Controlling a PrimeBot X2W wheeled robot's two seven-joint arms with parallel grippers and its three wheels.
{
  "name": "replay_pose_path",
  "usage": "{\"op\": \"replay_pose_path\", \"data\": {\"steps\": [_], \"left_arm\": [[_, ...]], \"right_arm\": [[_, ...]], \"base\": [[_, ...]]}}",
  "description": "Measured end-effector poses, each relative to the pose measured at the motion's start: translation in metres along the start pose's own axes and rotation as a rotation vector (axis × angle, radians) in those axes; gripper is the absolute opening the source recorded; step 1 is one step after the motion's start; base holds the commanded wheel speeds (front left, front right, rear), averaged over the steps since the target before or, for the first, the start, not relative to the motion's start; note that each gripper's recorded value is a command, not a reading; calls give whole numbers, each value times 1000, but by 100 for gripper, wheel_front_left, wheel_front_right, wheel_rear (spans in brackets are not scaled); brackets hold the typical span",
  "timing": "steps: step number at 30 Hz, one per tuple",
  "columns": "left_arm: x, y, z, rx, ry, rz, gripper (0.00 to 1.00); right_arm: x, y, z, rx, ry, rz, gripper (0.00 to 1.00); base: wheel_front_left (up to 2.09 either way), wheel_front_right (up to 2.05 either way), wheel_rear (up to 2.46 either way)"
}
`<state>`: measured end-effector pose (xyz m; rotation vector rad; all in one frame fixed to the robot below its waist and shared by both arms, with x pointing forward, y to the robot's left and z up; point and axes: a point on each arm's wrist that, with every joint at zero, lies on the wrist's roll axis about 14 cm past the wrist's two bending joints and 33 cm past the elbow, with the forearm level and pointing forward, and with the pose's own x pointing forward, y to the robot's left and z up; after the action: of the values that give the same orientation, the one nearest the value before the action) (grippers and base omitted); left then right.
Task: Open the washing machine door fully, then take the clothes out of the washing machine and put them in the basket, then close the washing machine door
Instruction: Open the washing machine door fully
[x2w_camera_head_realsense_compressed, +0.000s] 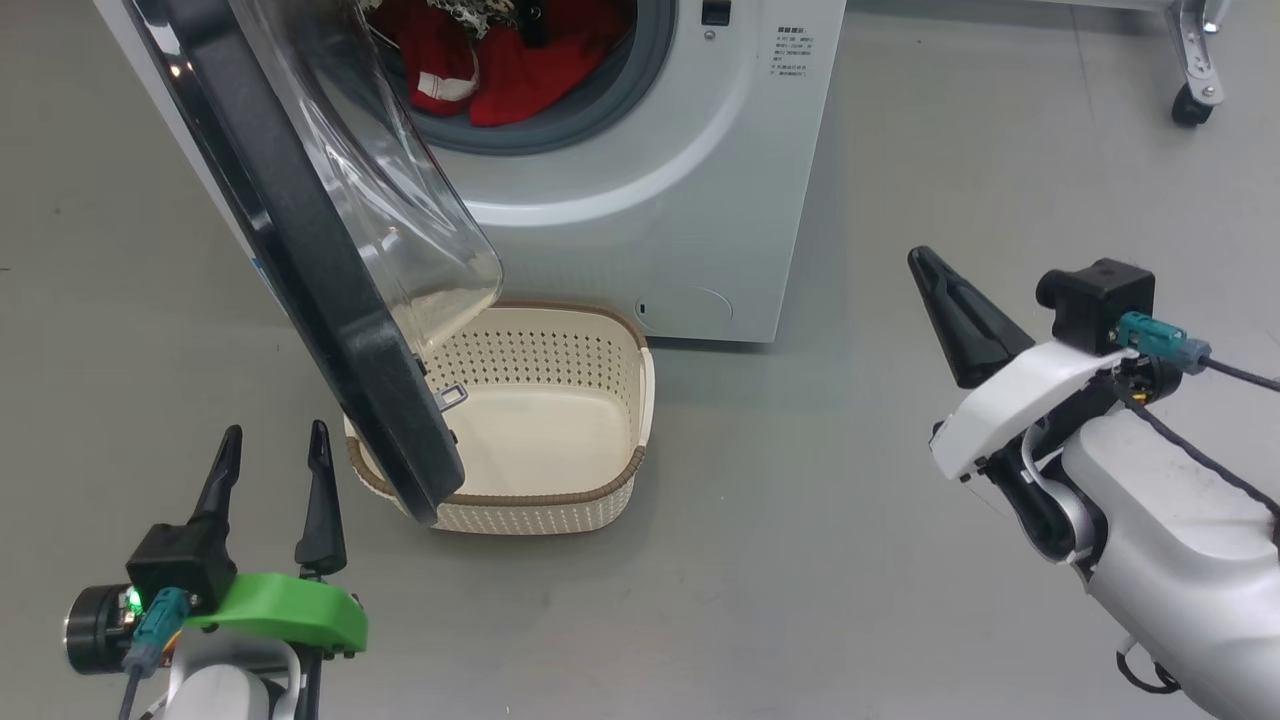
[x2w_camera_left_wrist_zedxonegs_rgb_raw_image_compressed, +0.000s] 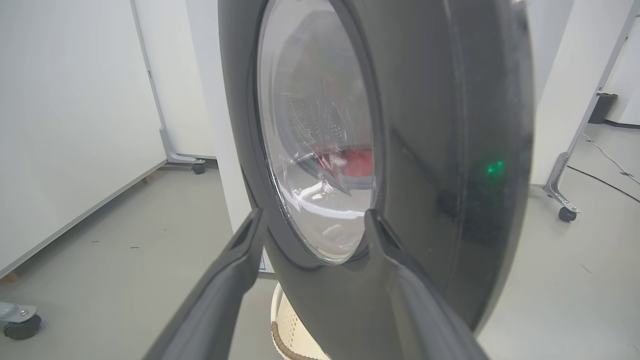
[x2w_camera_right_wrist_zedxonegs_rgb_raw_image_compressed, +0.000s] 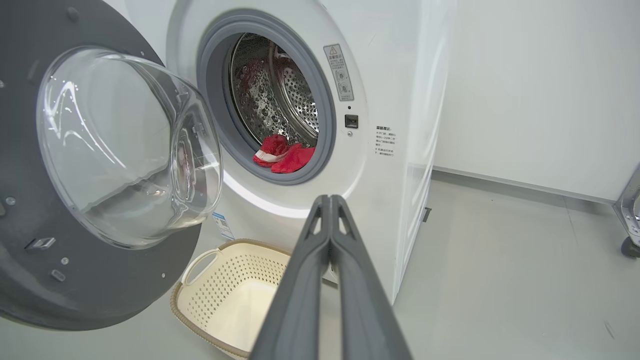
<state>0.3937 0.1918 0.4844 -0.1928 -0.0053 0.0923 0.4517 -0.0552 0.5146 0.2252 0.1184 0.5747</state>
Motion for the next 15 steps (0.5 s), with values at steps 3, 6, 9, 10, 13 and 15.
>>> {"op": "replay_pose_path", "data": {"steps": [3,6,9,10,13,15], "left_arm": [[-2,0,-1,0,1,1,100],[-1,2,2,-1,-5,5,100],[-1,4,4,-3,-11,11,100],[-1,4,4,-3,-13,12,100],[-2,4,3,-4,-11,14,100],[-2,4,3,-4,-11,14,100]], "right_arm": [[-9,-5,-11,0,16,-46,0],[-19,-11,-22,7,36,-93,0],[-28,-14,-32,33,51,-130,0],[-30,-15,-34,47,51,-144,0],[-30,-19,-13,57,-24,-174,0],[-28,-21,9,44,-96,-185,0]], "base": [[0,0,0],[0,0,0],[0,0,0],[0,0,0],[0,0,0],[0,0,0]]}}
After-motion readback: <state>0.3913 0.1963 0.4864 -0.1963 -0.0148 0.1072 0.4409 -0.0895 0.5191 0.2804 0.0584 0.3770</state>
